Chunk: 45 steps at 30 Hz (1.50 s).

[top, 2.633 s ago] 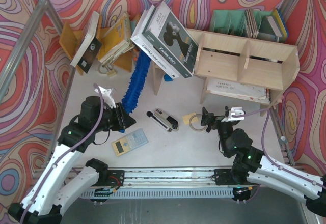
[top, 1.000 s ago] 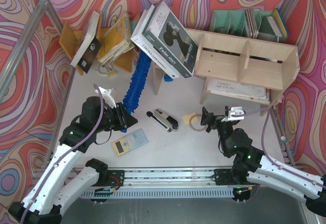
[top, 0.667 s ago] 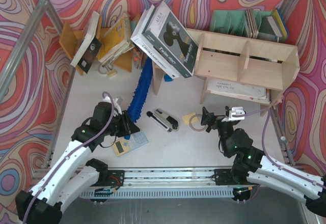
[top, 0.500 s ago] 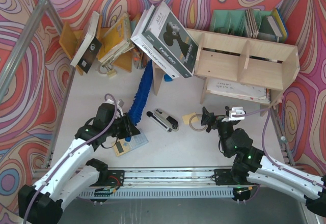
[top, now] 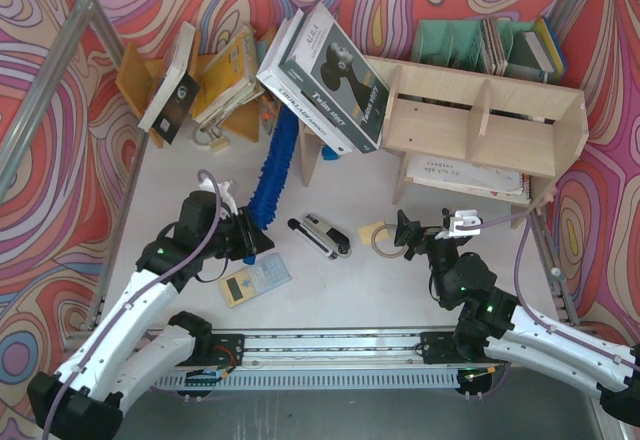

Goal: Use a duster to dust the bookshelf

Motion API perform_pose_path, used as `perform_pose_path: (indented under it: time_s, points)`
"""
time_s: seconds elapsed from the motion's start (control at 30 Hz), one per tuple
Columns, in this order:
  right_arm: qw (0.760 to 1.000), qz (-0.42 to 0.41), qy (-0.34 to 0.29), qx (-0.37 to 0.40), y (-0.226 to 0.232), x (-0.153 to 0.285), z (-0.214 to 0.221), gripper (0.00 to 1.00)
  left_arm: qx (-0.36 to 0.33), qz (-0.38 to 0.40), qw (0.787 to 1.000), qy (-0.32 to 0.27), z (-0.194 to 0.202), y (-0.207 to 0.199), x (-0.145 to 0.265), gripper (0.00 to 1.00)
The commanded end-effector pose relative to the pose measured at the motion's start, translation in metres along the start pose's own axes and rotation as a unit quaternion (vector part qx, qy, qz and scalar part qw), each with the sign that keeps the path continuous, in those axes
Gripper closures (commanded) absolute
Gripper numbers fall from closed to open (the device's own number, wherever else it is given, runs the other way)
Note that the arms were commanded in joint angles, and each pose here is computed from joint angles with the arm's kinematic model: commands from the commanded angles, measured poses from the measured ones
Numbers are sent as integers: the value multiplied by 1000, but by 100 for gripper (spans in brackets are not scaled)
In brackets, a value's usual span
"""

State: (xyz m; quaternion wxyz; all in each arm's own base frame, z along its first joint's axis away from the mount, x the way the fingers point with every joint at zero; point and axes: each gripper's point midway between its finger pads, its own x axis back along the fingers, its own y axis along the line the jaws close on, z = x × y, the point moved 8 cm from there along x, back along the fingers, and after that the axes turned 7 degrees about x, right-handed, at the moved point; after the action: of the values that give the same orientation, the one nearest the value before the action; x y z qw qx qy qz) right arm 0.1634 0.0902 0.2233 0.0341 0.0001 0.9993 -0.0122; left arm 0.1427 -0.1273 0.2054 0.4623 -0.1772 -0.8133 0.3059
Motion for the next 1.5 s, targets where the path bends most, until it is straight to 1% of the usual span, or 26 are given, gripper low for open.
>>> perform_pose_path:
  time_s: [0.0,0.13,0.23,0.37,0.63,0.8,0.97,1.13,1.27,1.47]
  points:
    - [1000,8,-13,-21,-3,0,-12,1,-44,33,997,-54,-17,-23,26,100]
    - [1000,10,-11,-17,-2,-1,-12,1,-53,43,995,-70,-22,-32,39,100]
    - [1000,6,-10,-17,0,-2,-12,1,-52,40,996,-67,-21,-31,38,100]
    - [1000,8,-10,-14,0,-2,-11,1,-42,34,997,-58,-16,-22,27,100]
    - [1000,7,-9,-12,1,-3,-11,1,1,5,1000,-6,3,8,-15,100]
    - [1000,7,-6,-8,2,-4,-11,1,-8,-6,1000,-6,1,10,-18,100]
    - [1000,6,-7,-8,1,-3,-11,1,-38,1,998,-43,-13,-6,5,100]
    - [1000,7,-8,-10,1,-3,-11,1,-77,11,990,-116,-30,-27,46,100]
    - [1000,7,-10,-12,1,-3,-11,1,-97,-29,979,-176,-43,-33,79,100]
    - [1000,9,-8,-13,0,-3,-12,1,-98,-94,964,-228,-62,-39,107,100]
